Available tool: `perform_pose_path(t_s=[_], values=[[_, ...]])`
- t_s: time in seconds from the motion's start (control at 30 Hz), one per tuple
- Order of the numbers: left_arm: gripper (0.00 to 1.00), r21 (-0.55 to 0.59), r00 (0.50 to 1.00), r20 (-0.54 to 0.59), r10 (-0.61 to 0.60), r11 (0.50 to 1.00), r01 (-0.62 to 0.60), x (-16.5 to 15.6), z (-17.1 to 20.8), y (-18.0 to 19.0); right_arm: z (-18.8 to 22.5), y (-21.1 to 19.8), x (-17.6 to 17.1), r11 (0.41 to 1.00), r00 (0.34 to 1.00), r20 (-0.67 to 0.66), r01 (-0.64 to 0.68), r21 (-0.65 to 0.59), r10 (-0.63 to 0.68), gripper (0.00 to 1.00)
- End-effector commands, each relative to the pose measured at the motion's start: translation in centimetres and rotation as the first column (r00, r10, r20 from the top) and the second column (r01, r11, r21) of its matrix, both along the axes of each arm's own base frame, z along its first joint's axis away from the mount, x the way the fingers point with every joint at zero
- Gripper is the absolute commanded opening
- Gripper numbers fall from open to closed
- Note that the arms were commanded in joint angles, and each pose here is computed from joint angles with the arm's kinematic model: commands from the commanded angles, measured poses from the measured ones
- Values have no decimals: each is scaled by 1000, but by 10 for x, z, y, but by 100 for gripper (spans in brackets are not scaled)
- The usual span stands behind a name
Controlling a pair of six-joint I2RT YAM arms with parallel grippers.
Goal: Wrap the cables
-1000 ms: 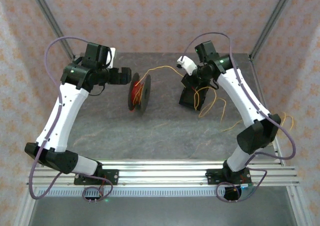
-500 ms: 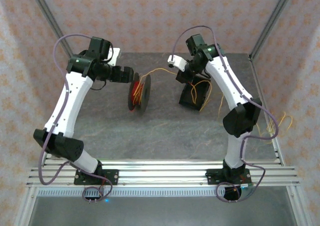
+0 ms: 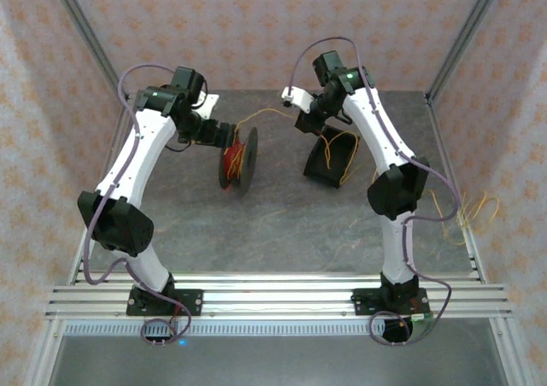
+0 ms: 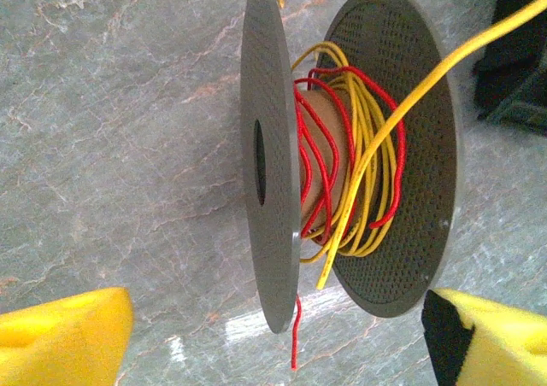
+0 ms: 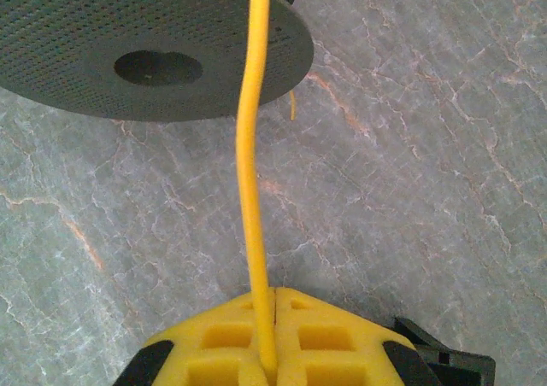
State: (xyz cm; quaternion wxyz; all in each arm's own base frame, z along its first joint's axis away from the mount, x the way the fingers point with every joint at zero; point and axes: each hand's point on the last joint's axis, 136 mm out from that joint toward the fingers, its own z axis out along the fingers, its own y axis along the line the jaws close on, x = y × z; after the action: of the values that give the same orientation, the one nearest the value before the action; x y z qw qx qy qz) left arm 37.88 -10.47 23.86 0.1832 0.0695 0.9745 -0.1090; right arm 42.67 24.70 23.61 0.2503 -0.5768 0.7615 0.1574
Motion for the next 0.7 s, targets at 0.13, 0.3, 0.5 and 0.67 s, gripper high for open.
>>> perform_pose_path(t_s=[0.13,0.3,0.5,0.67], values=[[77,110,995,-78,-66,991,74,7,-27,-7,1,3,6,1000,1000,0,-20,24,20,0],[70,105,995,-78,-69,992,77,16,-31,-14,-2,4,7,999,1000,-9,-22,29,22,0],[57,109,995,-73,-64,991,71,23,-33,-15,-4,3,10,999,1000,-6,-21,33,21,0],[50,124,994,-94,-60,990,71,28,-44,-14,-3,6,12,998,1000,-4,-25,55,25,0]])
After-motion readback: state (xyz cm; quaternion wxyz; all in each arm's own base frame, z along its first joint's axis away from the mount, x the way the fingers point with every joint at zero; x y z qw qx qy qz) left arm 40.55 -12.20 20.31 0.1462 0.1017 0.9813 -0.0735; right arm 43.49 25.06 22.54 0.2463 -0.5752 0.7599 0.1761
